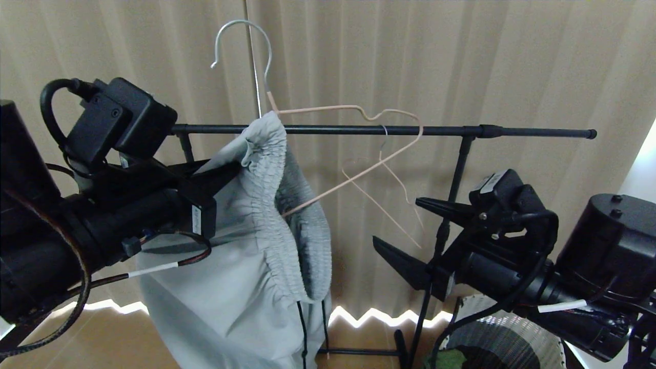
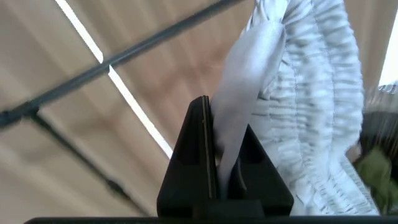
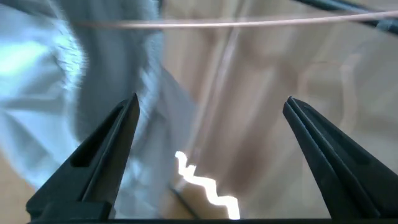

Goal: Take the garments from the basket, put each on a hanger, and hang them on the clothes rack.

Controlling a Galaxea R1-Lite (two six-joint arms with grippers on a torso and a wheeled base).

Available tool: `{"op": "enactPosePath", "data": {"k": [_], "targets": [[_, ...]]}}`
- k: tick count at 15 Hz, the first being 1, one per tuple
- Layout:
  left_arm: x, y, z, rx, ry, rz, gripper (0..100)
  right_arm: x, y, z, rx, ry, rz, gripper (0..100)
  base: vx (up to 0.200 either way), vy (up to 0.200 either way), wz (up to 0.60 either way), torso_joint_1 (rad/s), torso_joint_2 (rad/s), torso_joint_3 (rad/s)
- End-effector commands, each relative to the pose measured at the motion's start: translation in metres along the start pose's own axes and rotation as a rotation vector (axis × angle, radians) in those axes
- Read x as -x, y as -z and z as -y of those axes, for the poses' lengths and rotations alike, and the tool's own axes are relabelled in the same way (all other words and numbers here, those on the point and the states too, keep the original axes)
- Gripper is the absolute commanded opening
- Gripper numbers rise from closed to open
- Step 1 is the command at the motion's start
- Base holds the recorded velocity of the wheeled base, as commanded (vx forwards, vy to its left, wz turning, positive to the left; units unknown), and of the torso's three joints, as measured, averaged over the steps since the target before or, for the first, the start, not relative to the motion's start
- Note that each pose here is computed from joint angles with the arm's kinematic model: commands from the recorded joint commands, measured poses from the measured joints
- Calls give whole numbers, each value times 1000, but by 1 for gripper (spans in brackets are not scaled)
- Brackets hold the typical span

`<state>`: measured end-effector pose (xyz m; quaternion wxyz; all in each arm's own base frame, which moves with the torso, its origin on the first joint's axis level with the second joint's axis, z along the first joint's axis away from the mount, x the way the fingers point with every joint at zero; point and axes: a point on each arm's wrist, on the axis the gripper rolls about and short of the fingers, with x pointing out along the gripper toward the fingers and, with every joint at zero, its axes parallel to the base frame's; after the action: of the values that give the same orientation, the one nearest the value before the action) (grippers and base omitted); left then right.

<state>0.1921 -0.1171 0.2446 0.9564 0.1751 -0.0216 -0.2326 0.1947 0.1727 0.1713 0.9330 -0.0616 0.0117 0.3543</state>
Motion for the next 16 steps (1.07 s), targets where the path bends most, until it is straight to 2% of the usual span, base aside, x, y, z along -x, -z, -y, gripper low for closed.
{"op": "enactPosePath", "data": {"k": [1,2,3,5,10,11,16], "targets": [[-3,1,6,-2,22,5,0,-9,9,-15,-26,-53,-25,100,0,0,0,0,0,0],[-3,1,6,-2,22,5,0,-9,9,-15,-26,-53,-25,100,0,0,0,0,0,0],[-3,-3,10,2,35,36,0,-14,12,-24,-43,-82,-26,100,0,0,0,0,0,0],[0,-6,14,-3,83,80,0,-28,20,-26,-43,-81,-28,100,0,0,0,0,0,0],[3,-9,24,-6,135,99,0,-38,32,-28,-43,-76,-30,100,0,0,0,0,0,0],[4,-9,23,-5,134,102,0,-37,33,-28,-43,-78,-32,0,0,0,0,0,0,0],[5,-12,22,2,115,152,0,-36,33,-28,-43,-78,-34,0,0,0,0,0,0,0]]}}
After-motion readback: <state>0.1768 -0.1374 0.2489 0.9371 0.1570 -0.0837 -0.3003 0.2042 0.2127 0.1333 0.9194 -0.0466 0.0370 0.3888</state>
